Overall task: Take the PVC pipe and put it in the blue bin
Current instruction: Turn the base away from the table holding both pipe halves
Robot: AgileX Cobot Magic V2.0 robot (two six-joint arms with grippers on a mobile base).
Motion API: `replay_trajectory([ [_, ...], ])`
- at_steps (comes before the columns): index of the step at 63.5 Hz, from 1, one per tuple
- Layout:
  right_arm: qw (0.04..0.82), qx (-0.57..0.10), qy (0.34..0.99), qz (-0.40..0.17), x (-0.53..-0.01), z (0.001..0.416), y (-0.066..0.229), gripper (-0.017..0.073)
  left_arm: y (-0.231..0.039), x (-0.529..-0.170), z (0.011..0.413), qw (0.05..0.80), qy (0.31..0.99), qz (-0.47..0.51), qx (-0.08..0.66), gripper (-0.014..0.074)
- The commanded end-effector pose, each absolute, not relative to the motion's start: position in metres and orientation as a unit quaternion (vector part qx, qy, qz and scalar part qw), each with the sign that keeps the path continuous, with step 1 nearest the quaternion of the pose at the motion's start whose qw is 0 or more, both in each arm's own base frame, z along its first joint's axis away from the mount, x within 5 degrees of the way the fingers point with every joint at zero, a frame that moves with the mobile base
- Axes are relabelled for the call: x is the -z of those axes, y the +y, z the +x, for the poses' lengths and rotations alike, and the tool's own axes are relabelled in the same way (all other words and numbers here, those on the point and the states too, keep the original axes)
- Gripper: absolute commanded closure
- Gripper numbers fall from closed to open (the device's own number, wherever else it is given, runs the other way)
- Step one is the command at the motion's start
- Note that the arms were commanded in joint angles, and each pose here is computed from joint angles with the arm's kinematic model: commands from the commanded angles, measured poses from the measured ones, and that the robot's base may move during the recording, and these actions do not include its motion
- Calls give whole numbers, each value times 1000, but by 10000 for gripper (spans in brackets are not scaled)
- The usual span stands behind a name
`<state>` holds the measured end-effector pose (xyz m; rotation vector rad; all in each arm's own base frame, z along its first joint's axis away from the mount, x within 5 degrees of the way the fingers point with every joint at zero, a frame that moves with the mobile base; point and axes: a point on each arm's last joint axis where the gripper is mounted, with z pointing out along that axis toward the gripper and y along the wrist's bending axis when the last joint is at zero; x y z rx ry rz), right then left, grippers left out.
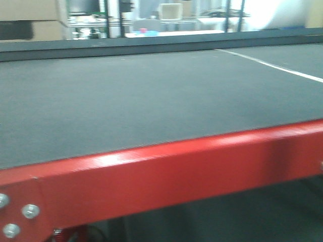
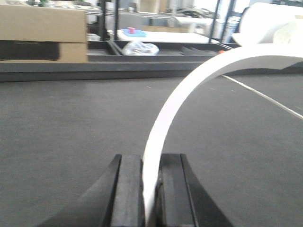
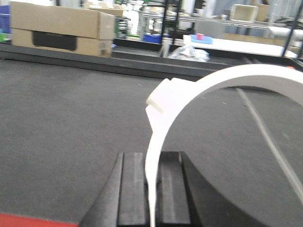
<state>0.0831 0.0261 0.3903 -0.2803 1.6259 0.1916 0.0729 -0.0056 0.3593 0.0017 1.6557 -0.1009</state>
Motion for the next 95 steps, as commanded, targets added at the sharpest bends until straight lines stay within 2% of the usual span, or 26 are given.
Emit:
replay_trajectory([
  [1,684,-78,714,-122,-392,82,25,715,-6,-363,71,688,724,1,49,705],
  [95,684,-78,714,-122,-392,82,25,715,-6,-363,71,688,724,1,49,705],
])
